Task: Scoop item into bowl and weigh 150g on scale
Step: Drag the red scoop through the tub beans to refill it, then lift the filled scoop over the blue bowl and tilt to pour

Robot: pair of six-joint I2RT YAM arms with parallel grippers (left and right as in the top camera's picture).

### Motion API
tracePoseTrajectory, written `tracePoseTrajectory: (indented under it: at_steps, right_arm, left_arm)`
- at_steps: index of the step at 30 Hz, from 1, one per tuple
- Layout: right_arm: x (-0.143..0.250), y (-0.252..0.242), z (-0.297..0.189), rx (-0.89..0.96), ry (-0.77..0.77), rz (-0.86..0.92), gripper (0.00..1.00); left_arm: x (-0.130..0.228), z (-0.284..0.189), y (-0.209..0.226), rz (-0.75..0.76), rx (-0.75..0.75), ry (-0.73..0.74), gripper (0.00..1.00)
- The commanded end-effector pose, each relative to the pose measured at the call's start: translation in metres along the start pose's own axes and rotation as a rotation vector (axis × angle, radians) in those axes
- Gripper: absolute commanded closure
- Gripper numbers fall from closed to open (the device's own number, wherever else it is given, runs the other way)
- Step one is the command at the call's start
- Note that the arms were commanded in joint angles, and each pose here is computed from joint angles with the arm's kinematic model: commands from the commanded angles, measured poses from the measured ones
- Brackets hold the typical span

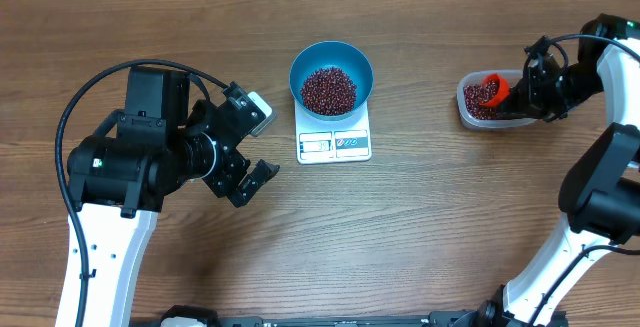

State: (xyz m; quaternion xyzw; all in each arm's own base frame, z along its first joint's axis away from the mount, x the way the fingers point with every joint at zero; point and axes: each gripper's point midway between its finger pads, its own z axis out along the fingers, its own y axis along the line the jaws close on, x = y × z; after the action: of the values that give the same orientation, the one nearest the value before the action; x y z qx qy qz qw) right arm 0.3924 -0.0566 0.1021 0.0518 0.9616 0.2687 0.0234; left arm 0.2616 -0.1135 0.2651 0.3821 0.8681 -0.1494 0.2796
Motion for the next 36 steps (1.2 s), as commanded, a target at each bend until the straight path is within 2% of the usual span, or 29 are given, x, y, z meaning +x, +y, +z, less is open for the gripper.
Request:
tracePoseTrajectory:
  at_steps: [1,11,17,23,28,36]
  right_arm:
    - [0.0,-0.008,-0.003,-0.023,-0.014,0.018,0.97]
    - [0.003,-0.015,-0.013,-0.06,-0.035,0.062,0.96]
    - [0.011,0.002,-0.02,-0.192,-0.042,-0.004,0.96]
    - [0.017,-0.002,-0.029,-0.232,-0.047,0.047,0.96]
    - [0.02,0.013,-0.041,-0.351,-0.087,-0.02,0.96]
    - [0.016,0.026,-0.045,-0.423,-0.119,-0.026,0.96]
  left_arm:
    - [-0.005,-0.003,0.0,0.024,0.004,-0.018,0.0]
    - [-0.005,-0.003,0.0,0.024,0.005,-0.018,0.01]
    - [-0.005,-0.003,0.0,0.024,0.005,-0.018,0.0]
    - [-0.005,-0.003,0.0,0.024,0.004,-0.018,0.0]
    - [-0.005,-0.003,0.0,0.024,0.004,-0.018,0.0]
    - [-0.005,-0.003,0.0,0.024,0.004,-0.018,0.0]
